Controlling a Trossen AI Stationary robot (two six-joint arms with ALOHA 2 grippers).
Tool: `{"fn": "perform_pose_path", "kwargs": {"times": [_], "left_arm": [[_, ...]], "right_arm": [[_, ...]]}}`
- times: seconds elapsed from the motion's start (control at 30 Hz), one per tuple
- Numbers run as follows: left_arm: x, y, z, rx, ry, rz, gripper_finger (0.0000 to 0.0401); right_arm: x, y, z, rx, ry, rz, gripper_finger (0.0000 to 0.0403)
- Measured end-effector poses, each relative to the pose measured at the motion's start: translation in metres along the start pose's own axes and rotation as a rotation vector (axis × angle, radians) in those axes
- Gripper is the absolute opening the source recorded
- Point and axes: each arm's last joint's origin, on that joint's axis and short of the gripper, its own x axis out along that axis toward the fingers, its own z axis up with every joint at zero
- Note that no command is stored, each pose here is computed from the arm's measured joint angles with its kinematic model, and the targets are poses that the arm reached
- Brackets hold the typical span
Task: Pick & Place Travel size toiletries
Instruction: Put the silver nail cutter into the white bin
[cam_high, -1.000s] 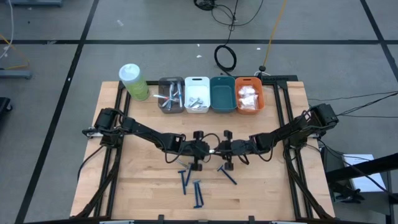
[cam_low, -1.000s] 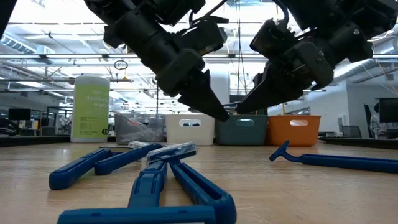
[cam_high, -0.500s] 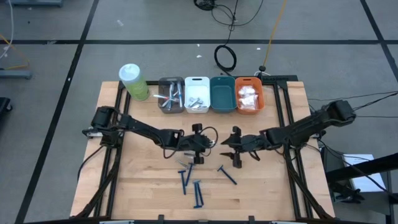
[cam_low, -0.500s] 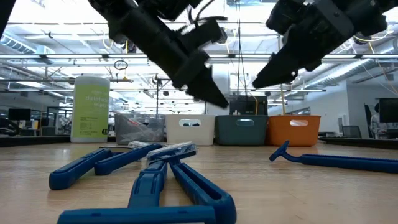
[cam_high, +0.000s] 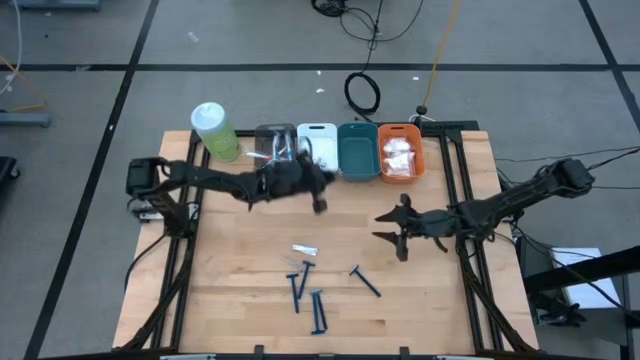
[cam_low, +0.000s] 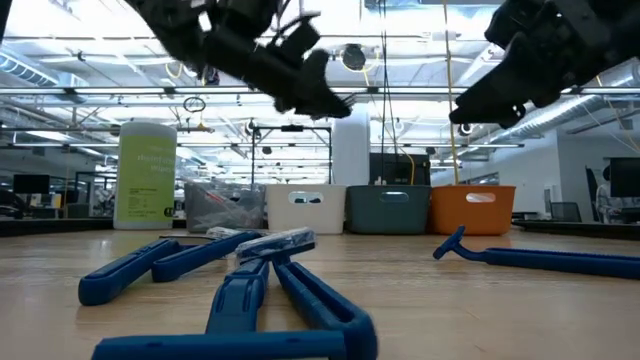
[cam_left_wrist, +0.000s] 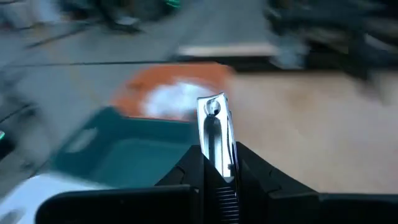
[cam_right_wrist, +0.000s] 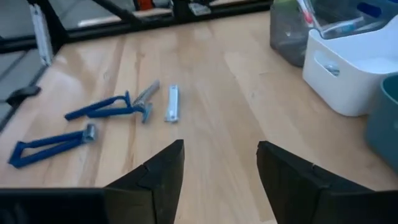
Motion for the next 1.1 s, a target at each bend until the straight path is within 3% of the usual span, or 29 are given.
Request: {"fn": "perform_pose_path", "kwargs": {"times": [0.17, 0.3, 0.73, 1.0, 1.1], "left_arm": [[0.004, 0.057, -0.013, -0.349, 0.001, 0.225, 0.0045], [0.004, 0.080, -0.020, -0.525, 0.008, 0.292, 0.0058], [0.003, 0.087, -0.023, -0.626, 0.007, 0.314, 0.0087], [0.003, 0.089, -0.023, -0.617, 0.012, 0.321, 0.0165], [0.003, 0.087, -0.022, -0.549, 0.024, 0.273, 0.0191]], "right_arm": [[-0.005, -0.003, -0.002, 0.016, -0.048, 0.018, 0.0187], [-0.005, -0.003, -0.004, 0.001, -0.057, 0.020, 0.0187], [-0.005, -0.003, -0.003, -0.004, -0.063, 0.022, 0.0187], [-0.005, -0.003, -0.003, -0.001, -0.065, 0.023, 0.0187], [-0.005, -0.003, -0.003, 0.000, -0.065, 0.024, 0.0187]]}}
